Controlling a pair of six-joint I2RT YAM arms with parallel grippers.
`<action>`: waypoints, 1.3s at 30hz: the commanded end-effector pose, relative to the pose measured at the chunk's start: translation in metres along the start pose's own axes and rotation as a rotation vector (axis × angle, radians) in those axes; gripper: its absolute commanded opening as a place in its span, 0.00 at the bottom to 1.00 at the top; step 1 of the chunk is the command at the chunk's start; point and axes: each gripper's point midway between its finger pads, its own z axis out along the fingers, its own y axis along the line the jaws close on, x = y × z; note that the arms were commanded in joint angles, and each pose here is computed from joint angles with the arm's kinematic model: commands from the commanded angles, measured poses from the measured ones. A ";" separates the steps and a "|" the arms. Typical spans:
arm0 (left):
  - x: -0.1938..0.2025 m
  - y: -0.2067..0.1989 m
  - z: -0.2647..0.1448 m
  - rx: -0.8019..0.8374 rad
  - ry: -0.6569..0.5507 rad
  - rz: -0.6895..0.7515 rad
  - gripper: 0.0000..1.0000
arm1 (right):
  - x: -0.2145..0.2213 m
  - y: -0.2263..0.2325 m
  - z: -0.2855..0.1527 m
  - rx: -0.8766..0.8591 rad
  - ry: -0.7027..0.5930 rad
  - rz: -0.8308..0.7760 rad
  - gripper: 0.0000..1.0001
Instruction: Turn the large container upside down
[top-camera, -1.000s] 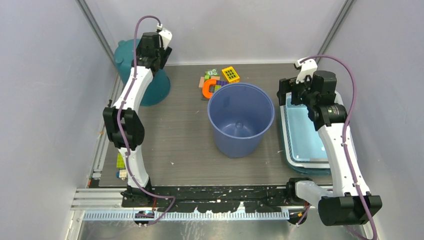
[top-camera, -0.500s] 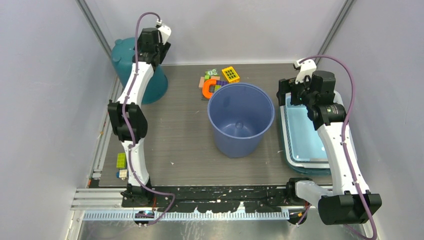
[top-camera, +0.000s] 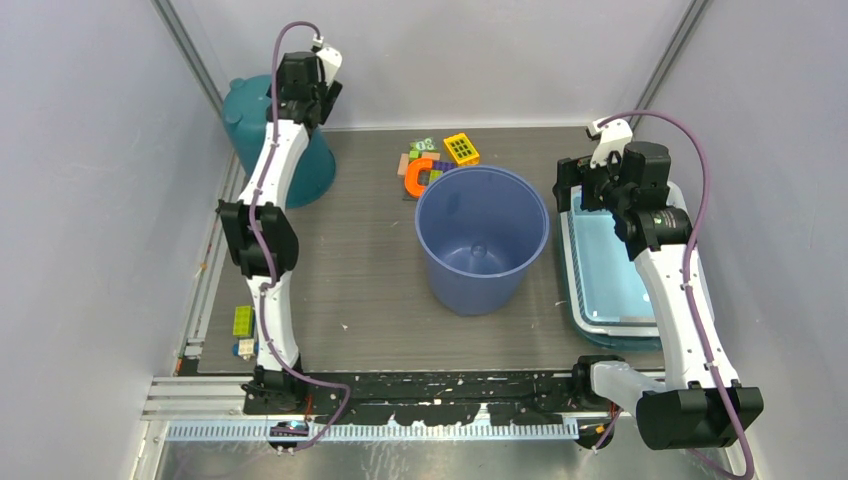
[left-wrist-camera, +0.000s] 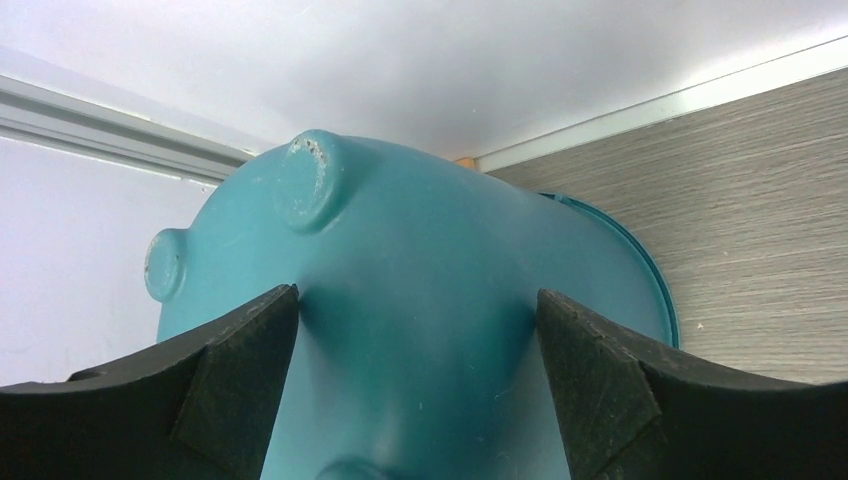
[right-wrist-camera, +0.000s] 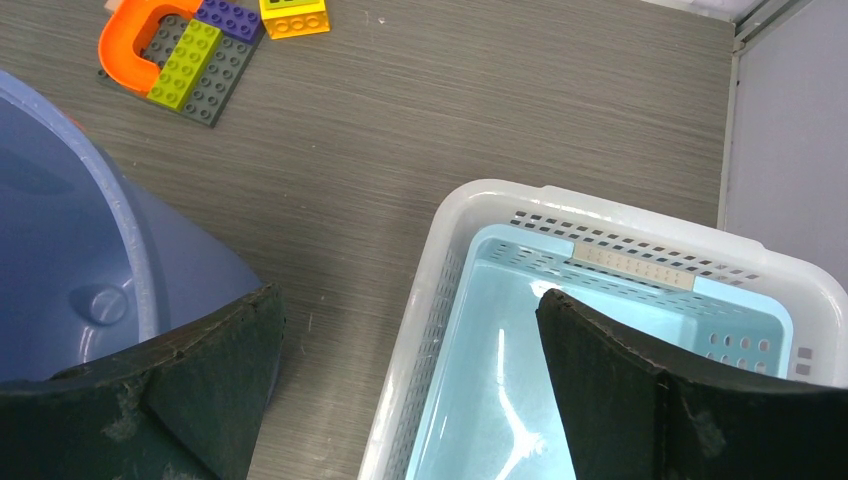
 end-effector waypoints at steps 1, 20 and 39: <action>-0.005 0.016 -0.023 0.027 0.000 -0.063 0.92 | -0.017 0.000 -0.004 -0.004 -0.068 -0.001 1.00; 0.066 -0.039 -0.238 0.505 -0.048 -0.128 1.00 | -0.036 0.053 -0.074 -0.289 -0.146 -0.192 1.00; 0.161 -0.134 -0.345 0.920 -0.128 -0.091 1.00 | 0.037 0.110 -0.202 -0.707 0.074 -0.525 1.00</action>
